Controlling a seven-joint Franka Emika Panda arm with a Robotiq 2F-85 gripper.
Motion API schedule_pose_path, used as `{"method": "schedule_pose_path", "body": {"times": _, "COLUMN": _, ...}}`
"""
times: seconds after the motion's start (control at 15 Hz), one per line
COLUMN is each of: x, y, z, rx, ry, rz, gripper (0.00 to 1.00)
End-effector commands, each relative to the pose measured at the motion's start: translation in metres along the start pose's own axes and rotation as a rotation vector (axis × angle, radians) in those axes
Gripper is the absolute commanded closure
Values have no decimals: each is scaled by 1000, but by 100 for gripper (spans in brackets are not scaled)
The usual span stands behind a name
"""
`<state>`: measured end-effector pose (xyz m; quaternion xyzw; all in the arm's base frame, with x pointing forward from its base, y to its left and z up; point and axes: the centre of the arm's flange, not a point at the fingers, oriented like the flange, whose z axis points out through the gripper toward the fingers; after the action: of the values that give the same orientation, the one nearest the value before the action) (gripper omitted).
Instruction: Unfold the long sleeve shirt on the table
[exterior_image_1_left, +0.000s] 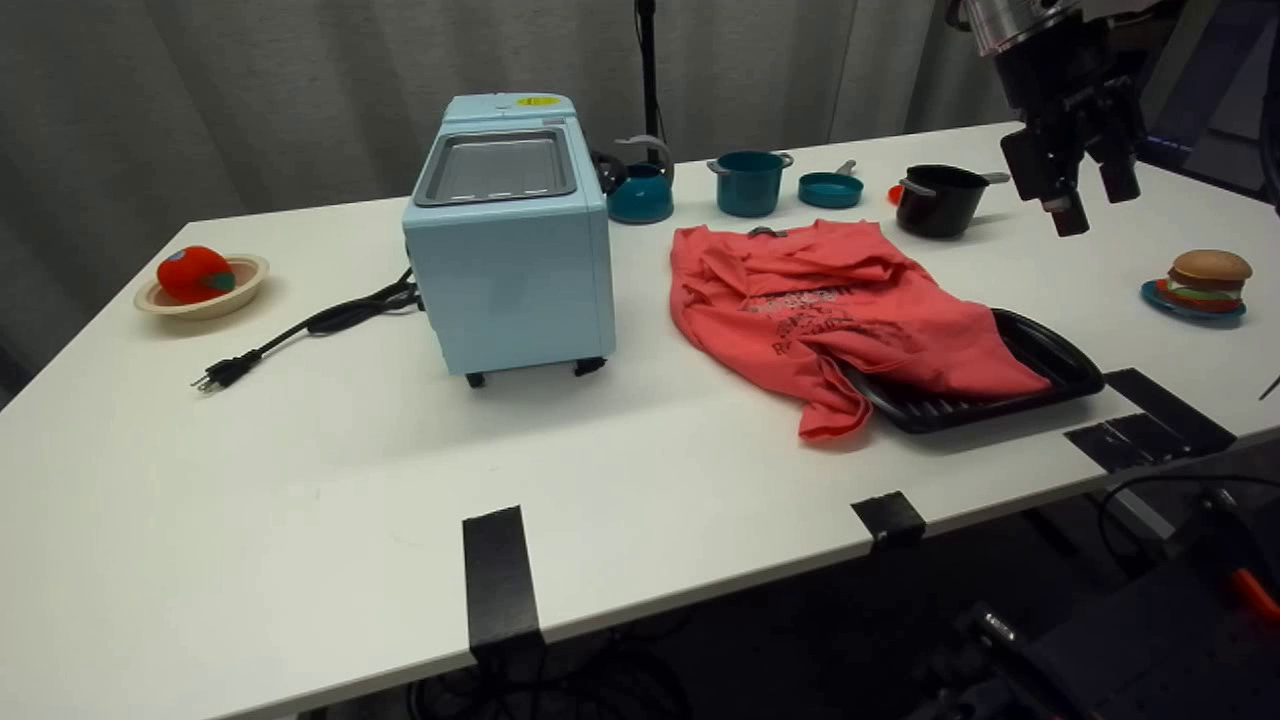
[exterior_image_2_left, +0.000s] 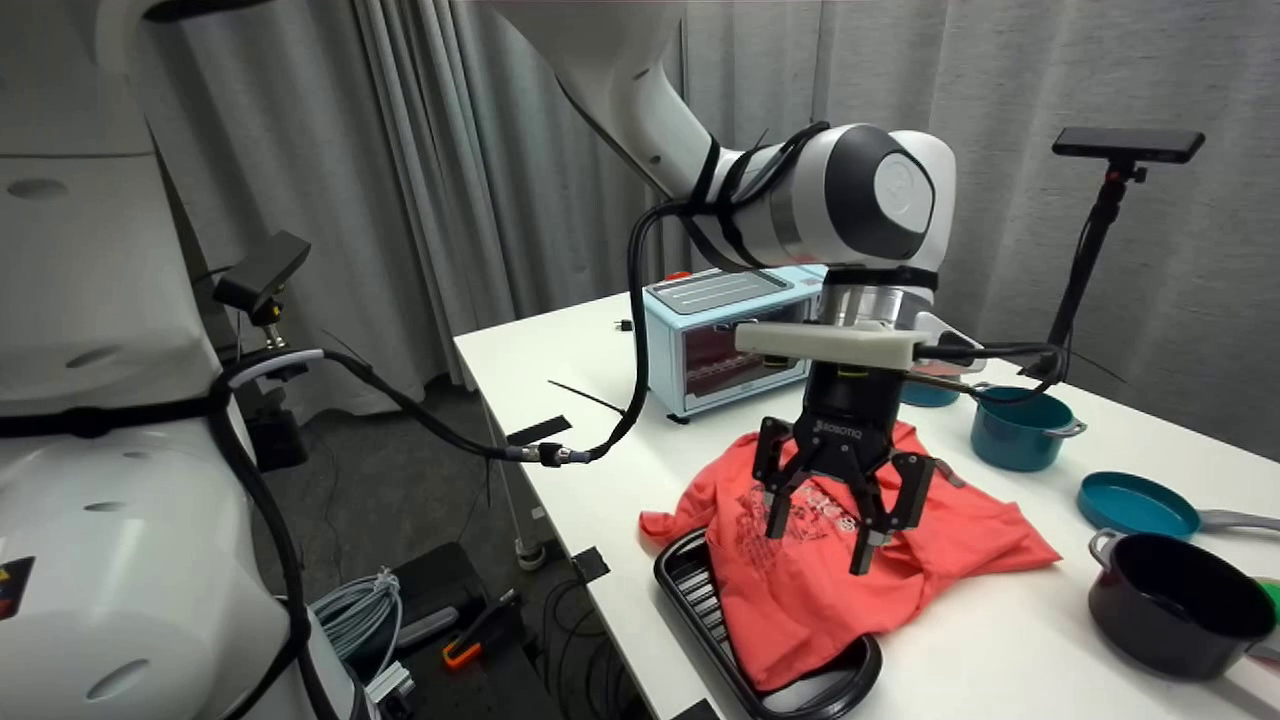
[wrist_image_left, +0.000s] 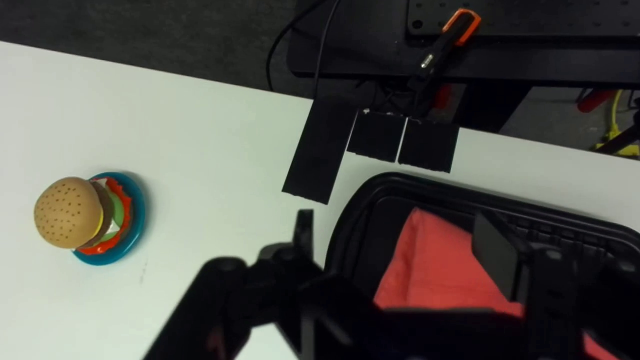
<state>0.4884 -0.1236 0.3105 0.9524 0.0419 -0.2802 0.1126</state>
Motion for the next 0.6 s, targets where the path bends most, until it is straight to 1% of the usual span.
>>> {"method": "schedule_pose_path", "body": {"times": 0.0, "x": 2, "y": -6, "z": -17, "rx": 14, "ry": 130, "rz": -7, "gripper": 0}}
{"method": "schedule_pose_path", "body": {"times": 0.27, "x": 34, "y": -14, "z": -36, "rx": 30, "ry": 336, "rz": -27, "gripper": 0}}
{"method": "schedule_pose_path", "body": {"times": 0.47, "x": 66, "y": -27, "z": -49, "rx": 66, "ry": 495, "rz": -36, "gripper": 0}}
{"method": "schedule_pose_path", "body": {"times": 0.53, "x": 76, "y": -31, "z": -52, "rx": 80, "ry": 536, "rz": -36, "gripper": 0}}
